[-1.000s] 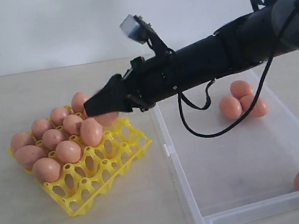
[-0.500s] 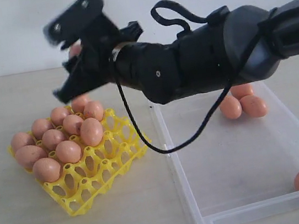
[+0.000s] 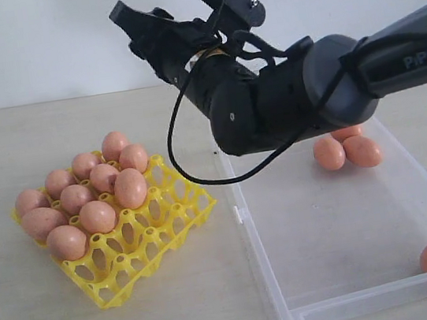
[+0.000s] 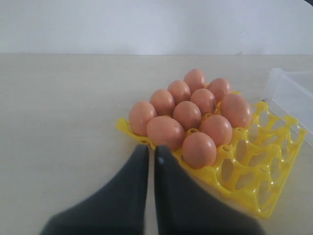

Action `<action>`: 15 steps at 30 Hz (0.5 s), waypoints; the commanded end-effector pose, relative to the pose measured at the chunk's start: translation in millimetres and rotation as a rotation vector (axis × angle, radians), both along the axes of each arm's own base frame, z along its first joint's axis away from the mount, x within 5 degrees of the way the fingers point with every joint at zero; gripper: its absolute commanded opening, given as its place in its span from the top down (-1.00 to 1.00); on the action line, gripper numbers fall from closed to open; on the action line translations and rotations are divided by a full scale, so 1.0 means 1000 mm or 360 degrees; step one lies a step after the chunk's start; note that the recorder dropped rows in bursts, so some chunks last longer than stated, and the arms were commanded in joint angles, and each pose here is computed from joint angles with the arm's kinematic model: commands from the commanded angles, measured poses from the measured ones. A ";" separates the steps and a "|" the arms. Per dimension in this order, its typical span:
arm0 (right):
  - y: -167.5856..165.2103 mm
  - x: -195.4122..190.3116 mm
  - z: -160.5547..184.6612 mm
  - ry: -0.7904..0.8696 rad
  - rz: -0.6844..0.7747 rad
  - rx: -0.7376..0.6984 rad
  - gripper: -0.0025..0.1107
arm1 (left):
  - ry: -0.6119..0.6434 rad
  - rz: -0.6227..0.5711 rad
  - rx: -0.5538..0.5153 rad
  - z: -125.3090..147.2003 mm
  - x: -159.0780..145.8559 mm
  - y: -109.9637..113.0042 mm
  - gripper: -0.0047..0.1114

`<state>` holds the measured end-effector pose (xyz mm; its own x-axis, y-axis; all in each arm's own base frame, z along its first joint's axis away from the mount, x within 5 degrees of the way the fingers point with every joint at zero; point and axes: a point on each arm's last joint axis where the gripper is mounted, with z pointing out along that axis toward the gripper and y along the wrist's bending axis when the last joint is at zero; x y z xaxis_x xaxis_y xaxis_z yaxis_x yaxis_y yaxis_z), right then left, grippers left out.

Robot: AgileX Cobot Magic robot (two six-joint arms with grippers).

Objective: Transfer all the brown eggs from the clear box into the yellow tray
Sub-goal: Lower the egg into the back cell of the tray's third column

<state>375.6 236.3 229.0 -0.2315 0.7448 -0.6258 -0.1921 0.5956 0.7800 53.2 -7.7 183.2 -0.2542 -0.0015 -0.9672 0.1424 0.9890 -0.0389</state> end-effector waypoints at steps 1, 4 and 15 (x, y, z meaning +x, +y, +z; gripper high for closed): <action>0.006 0.004 0.001 -0.0351 0.0527 0.0338 0.96 | -0.0005 -0.0007 -0.0007 0.000 0.000 0.000 0.85; 0.007 0.004 -0.007 -0.0362 0.0690 0.0175 0.96 | -0.0005 -0.0007 -0.0007 0.000 0.000 0.000 0.85; 0.005 0.006 -0.059 0.0058 0.0780 -0.0752 0.96 | -0.0005 -0.0007 -0.0007 0.000 0.000 0.000 0.85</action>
<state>379.5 244.3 172.1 -0.5166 0.2503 -0.8188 -0.4896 0.6982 0.5223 53.2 -7.7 183.2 -0.2542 -0.0015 -0.9672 0.1424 0.9890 -0.0389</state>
